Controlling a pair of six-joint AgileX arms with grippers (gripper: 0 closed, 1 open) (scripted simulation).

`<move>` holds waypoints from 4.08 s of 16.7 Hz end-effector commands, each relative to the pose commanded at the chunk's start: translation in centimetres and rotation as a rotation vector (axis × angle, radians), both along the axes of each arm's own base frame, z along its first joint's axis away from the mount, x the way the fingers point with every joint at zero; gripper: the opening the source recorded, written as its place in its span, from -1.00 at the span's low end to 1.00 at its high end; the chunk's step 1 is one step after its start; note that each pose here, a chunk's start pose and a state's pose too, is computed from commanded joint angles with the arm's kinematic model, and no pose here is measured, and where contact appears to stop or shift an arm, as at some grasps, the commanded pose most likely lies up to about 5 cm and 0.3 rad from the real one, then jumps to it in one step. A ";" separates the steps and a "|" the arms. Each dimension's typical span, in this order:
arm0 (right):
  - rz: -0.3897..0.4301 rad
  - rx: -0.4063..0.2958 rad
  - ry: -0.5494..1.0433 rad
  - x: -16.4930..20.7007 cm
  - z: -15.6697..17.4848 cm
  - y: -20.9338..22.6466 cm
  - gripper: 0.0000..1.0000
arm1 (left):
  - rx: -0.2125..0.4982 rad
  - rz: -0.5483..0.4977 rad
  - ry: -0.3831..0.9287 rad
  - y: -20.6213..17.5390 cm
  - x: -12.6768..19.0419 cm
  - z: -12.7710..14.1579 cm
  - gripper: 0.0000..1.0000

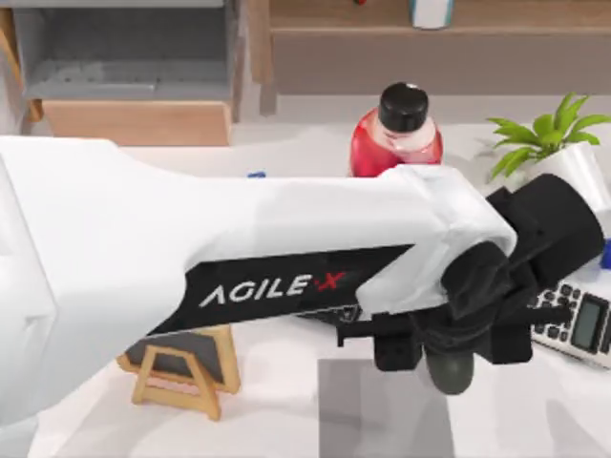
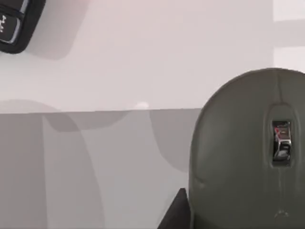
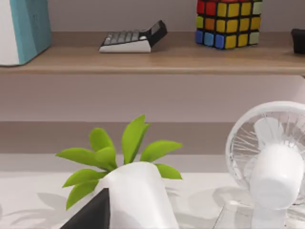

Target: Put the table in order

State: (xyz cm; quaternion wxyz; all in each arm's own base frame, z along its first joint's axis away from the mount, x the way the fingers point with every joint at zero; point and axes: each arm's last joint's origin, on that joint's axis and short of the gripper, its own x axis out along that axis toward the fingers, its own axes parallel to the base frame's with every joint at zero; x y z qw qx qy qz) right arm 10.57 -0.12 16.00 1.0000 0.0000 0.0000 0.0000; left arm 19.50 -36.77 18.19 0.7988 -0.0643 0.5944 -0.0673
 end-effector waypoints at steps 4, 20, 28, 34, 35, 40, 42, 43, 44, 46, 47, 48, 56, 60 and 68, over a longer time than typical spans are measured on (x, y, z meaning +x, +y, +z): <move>0.000 0.000 0.000 0.0 0.0 0.0 1.00 | -0.046 0.011 -0.035 0.0 0.6 1.3 -1.00; 0.000 0.000 0.000 0.0 0.0 0.0 1.00 | 0.200 -0.021 0.183 2.4 -1.1 -4.6 -1.00; 0.000 0.000 0.000 0.0 0.0 0.0 1.00 | 0.200 -0.021 0.183 2.4 -1.1 -4.6 -0.40; 0.000 0.000 0.000 0.0 0.0 0.0 1.00 | 0.200 -0.021 0.183 2.4 -1.1 -4.6 0.51; 0.000 0.000 0.000 0.0 0.0 0.0 1.00 | 0.200 -0.021 0.183 2.4 -1.1 -4.6 0.66; 0.000 0.000 0.000 0.0 0.0 0.0 1.00 | 0.200 -0.021 0.183 2.4 -1.1 -4.6 1.00; 0.000 0.000 0.000 0.0 0.0 0.0 1.00 | 0.200 -0.021 0.183 2.4 -1.1 -4.6 1.00; 0.000 0.000 0.000 0.0 0.0 0.0 1.00 | 0.200 -0.021 0.183 2.4 -1.1 -4.6 1.00; 0.000 0.000 0.000 0.0 0.0 0.0 1.00 | 0.200 -0.021 0.183 2.4 -1.1 -4.6 1.00; 0.000 0.000 0.000 0.0 0.0 0.0 1.00 | 0.199 -0.020 0.182 2.4 -1.1 -4.5 1.00; 0.000 0.000 0.000 0.0 0.0 0.0 1.00 | 0.199 -0.020 0.182 2.4 -1.1 -4.5 1.00; 0.000 0.000 0.000 0.0 0.0 0.0 1.00 | 0.189 -0.024 0.181 2.5 -1.0 -4.4 1.00; 0.000 0.000 0.000 0.0 0.0 0.0 1.00 | -0.167 -0.255 0.062 7.9 5.0 -2.1 1.00; 0.000 0.000 0.000 0.0 0.0 0.0 1.00 | -0.332 -0.488 -0.240 15.1 9.4 -2.3 1.00; 0.000 0.000 0.000 0.0 0.0 0.0 1.00 | 0.156 -0.865 -1.171 35.8 11.4 -5.3 1.00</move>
